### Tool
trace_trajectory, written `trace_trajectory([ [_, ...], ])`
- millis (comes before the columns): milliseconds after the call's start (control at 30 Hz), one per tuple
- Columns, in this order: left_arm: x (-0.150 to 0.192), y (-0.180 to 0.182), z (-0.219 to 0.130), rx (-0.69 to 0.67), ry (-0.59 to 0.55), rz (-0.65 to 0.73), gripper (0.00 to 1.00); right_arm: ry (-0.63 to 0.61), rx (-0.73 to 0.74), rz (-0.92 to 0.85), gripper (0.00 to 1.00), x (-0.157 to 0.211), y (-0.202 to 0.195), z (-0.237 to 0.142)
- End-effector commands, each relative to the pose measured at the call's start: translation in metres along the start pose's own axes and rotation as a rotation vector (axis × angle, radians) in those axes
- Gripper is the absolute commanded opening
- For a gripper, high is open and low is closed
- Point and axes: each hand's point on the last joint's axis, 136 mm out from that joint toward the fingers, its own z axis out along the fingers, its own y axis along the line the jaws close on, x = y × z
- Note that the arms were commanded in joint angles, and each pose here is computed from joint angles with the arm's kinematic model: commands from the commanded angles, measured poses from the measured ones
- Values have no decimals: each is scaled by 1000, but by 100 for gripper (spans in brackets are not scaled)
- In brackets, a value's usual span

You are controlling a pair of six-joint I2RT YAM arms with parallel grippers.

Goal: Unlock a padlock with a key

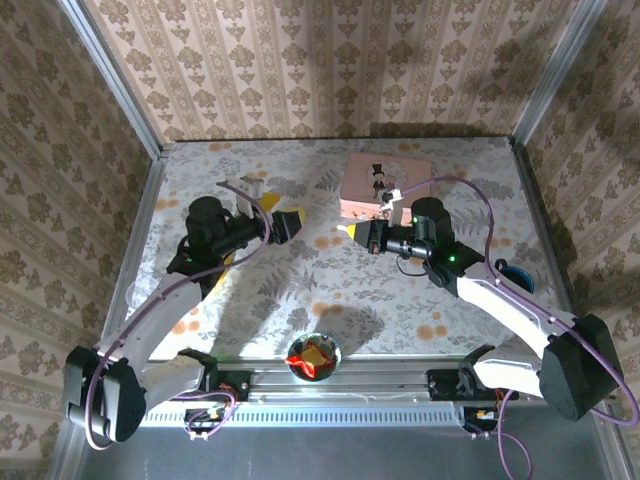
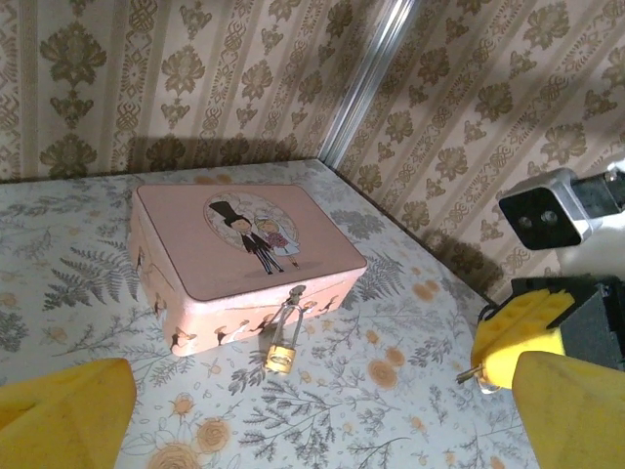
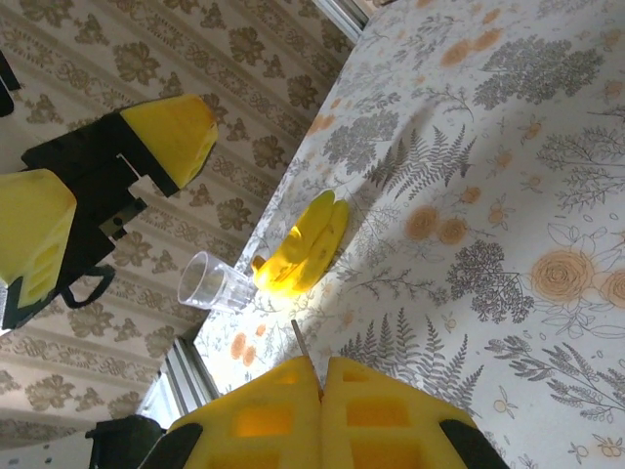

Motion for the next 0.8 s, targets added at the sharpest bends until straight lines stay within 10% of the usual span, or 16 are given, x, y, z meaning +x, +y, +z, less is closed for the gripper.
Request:
trace_trajectory([
  [0,-1,2,4,14,-40,-60,100,-68,-13,15,0,-14,1,-1],
  [767,13,-23,57,306,-9,-320,84,-107,-51,60,0,-15,-5,5],
])
